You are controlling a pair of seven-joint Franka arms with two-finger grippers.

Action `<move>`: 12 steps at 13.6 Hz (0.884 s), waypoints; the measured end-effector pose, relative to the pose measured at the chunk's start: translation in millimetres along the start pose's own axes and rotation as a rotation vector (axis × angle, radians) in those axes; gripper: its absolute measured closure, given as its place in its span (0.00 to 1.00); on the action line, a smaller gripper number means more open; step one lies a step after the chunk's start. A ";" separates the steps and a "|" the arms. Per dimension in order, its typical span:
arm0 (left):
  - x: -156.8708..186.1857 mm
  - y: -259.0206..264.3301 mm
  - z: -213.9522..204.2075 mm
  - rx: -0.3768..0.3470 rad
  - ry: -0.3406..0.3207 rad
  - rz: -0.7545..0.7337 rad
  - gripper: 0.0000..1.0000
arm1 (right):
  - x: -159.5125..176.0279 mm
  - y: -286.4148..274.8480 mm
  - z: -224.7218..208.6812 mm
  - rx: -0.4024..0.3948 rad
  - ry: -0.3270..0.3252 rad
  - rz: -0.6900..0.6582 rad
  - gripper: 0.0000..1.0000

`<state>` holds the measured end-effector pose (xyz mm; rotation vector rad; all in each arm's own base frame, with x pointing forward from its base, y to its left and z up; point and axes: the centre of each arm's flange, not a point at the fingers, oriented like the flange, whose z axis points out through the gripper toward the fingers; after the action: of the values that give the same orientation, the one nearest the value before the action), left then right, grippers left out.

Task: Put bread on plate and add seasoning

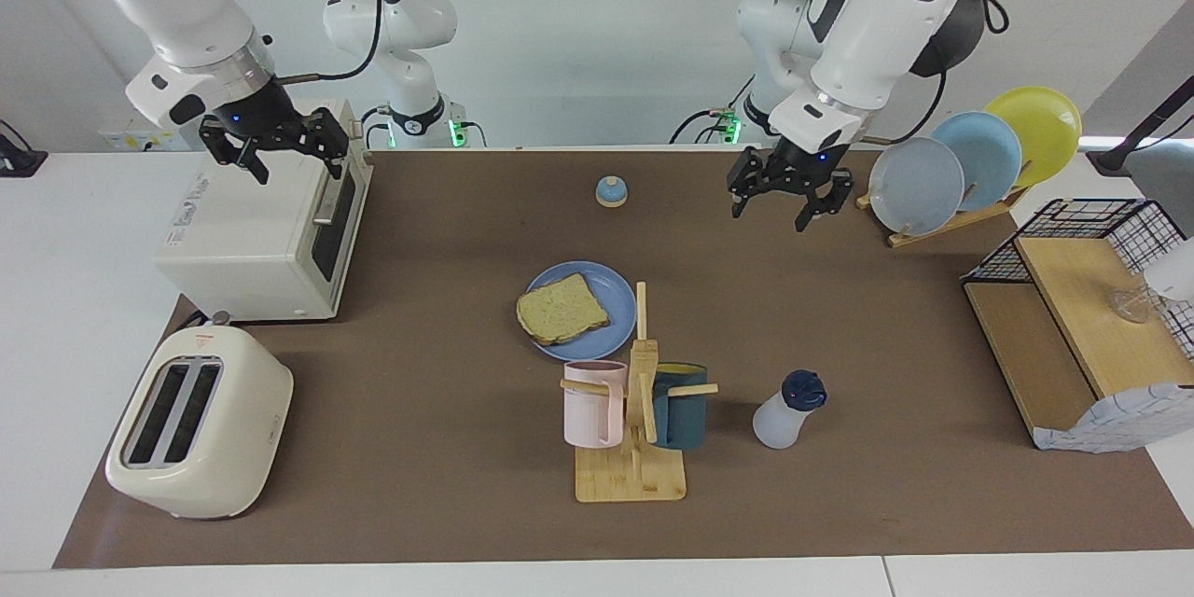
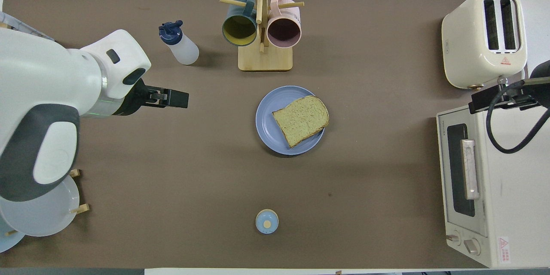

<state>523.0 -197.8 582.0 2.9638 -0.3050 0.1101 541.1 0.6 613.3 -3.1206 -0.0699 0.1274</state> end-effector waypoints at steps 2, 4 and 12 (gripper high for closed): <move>-5.5 -22.9 -34.4 0.062 -0.054 0.016 0.00 | 0.0 0.0 0.0 0.000 0.000 0.000 0.00; -12.9 -64.8 -57.2 0.091 -0.116 0.063 0.00 | 0.0 0.0 0.0 0.000 0.000 0.000 0.00; -28.2 -155.1 -85.7 0.139 -0.130 0.081 0.00 | -0.1 0.0 -0.2 0.000 0.000 0.000 0.00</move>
<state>522.8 -28.2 640.5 3.1027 -0.4519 -0.0540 541.0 0.6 613.5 -3.1206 -0.0699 0.1269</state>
